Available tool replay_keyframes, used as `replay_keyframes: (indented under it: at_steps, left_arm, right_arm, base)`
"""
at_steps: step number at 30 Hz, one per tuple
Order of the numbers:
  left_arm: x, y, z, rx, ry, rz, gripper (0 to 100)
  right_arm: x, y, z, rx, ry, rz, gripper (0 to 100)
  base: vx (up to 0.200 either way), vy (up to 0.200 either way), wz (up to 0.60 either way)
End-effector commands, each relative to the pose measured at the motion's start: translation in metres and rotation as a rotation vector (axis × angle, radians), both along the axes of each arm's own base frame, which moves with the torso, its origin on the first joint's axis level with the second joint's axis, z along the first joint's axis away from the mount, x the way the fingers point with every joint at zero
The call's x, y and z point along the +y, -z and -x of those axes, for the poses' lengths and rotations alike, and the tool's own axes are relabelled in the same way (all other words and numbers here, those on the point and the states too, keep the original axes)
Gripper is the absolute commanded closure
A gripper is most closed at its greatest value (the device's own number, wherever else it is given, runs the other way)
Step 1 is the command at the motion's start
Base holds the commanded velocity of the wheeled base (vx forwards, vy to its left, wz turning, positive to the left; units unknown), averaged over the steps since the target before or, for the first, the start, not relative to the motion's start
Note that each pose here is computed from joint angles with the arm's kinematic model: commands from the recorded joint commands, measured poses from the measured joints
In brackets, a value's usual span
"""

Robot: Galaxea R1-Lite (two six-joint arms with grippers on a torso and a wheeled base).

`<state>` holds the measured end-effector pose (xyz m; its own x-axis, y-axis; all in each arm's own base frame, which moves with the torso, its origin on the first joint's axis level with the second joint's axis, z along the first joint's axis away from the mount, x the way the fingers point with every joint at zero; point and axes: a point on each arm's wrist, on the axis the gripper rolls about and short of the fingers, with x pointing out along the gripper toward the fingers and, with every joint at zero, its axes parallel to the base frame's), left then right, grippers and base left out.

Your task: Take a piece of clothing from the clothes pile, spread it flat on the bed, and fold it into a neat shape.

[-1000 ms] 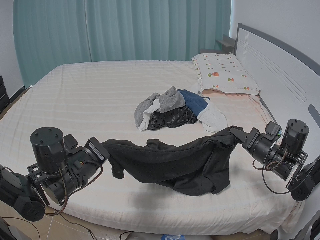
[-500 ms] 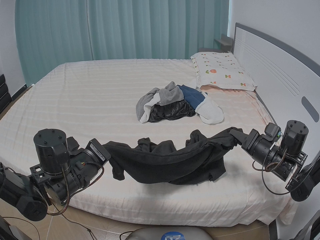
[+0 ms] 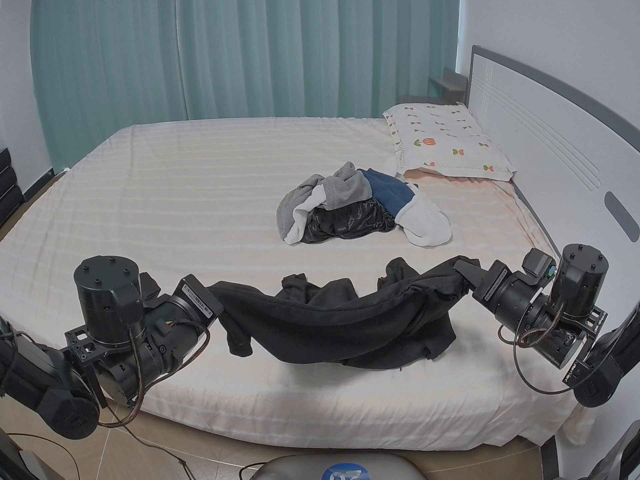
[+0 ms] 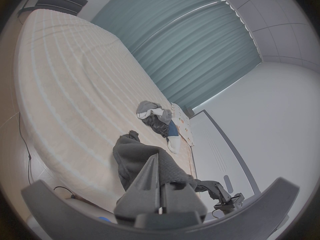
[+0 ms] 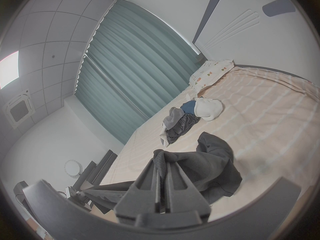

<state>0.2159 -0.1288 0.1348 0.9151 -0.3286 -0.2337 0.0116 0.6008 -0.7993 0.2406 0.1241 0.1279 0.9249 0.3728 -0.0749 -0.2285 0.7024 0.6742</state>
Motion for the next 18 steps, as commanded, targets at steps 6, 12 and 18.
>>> replay_keyframes:
  at_steps: [6,12,18]
  left_arm:
    - [0.0031,-0.0101,0.0053,-0.034,0.0,0.016,100]
    - [0.0015,-0.0102,0.0062,-0.035,0.005,0.016,100]
    - [0.0034,-0.0112,0.007,-0.038,-0.001,0.016,100]
  right_arm:
    - [0.0024,-0.0029,-0.0031,-0.07,0.024,-0.031,100]
    - [0.0039,-0.0018,-0.0065,-0.085,0.035,-0.046,100]
    - [0.0042,-0.0038,-0.0071,-0.112,0.037,-0.061,100]
  base:
    - [0.0,0.2,0.0]
    - [0.0,0.2,0.0]
    - [0.0,0.2,0.0]
